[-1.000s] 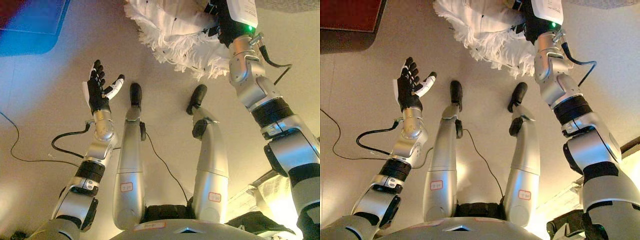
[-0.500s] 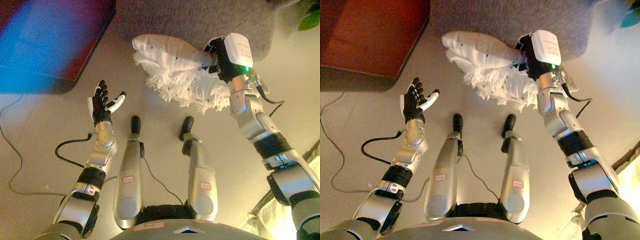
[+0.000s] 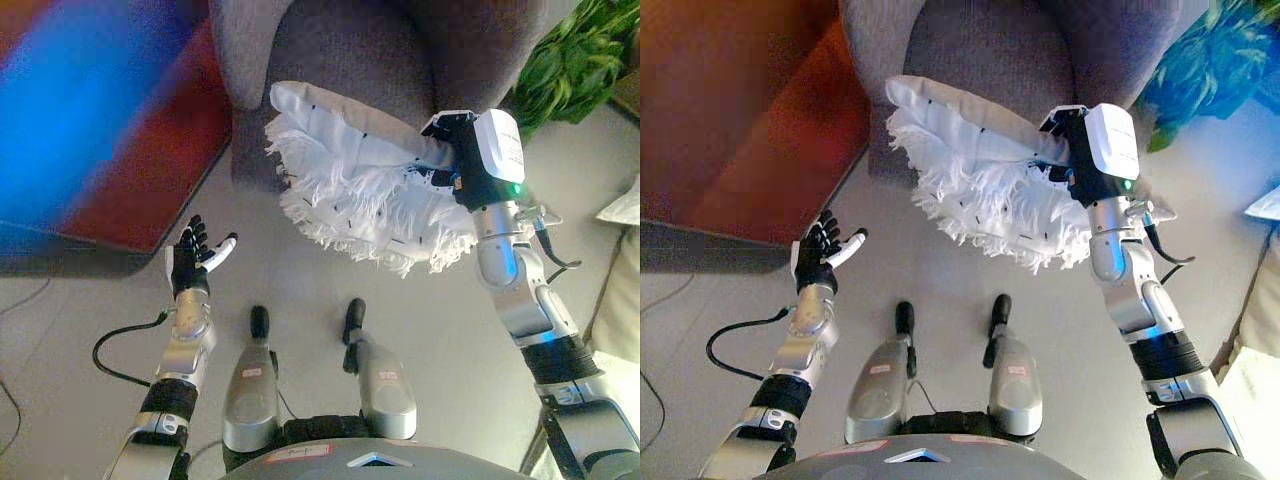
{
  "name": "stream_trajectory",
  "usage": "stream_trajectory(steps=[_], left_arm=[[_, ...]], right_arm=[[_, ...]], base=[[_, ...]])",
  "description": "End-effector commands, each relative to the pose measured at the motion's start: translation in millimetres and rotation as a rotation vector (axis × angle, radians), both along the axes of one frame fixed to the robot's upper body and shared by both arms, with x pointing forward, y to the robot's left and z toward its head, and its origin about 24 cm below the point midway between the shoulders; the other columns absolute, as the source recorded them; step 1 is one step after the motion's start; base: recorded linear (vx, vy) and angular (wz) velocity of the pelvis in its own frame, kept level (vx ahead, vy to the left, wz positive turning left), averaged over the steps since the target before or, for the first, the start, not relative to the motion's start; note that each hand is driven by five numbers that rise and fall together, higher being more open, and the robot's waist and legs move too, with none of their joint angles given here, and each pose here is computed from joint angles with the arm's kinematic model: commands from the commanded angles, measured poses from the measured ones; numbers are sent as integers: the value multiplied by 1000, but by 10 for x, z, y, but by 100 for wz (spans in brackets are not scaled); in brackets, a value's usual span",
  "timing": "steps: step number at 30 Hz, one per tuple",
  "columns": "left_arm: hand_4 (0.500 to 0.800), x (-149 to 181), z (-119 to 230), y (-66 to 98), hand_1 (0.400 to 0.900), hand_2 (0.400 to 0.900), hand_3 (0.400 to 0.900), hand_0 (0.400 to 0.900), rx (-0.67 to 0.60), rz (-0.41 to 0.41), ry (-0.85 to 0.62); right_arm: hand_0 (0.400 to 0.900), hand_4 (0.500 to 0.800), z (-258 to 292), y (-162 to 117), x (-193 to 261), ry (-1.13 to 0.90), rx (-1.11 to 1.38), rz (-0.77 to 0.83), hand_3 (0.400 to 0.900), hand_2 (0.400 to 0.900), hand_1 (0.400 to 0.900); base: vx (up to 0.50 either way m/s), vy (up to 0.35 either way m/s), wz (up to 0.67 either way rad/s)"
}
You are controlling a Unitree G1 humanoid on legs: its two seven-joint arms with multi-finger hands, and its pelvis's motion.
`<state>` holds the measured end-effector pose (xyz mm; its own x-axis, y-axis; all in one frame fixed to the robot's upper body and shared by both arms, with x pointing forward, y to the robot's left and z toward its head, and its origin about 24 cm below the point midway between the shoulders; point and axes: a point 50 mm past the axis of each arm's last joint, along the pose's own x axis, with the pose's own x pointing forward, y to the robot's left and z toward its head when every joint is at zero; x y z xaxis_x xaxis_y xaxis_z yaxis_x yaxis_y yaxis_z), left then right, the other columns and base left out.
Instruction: Pick up the pillow and put it on the sofa.
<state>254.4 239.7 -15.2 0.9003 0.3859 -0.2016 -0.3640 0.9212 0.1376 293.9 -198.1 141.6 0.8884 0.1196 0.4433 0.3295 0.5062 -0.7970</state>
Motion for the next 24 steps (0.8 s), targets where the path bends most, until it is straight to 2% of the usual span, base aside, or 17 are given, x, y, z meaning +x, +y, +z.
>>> stream_trajectory(steps=[1, 6, 11, 16, 19, 24], left_arm=[[800, -89, 39, -30, 900, 900, 900, 900, 60, -65, -44], [800, -172, -11, -46, 900, 900, 900, 900, 41, -89, -22], [800, -228, -52, -24, 900, 900, 900, 900, 11, -102, -2], [800, -281, -26, 57, 900, 900, 900, 900, -2, -105, -10], [800, -309, -19, 93, 900, 900, 900, 900, -4, -107, -11], [800, -260, 107, 71, 900, 900, 900, 900, -8, -170, -70]], right_arm=[[400, 500, 761, -49, -180, -409, 68, 58, 400, 400, 400], [400, 500, 764, -117, -88, -372, 112, 56, 400, 400, 400], [400, 500, 722, -287, 252, -236, 199, 0, 400, 400, 400], [400, 500, 1077, -475, 565, -233, 177, -94, 400, 400, 400], [400, 500, 1353, -586, 717, -245, 138, -176, 400, 400, 400], [400, 500, 1810, -1003, 885, -202, 181, -443, 400, 400, 400]], base=[[112, 0, 3], [102, -24, 10], [79, -51, 15], [63, -78, 16], [25, -67, 15], [-45, -68, 13]])
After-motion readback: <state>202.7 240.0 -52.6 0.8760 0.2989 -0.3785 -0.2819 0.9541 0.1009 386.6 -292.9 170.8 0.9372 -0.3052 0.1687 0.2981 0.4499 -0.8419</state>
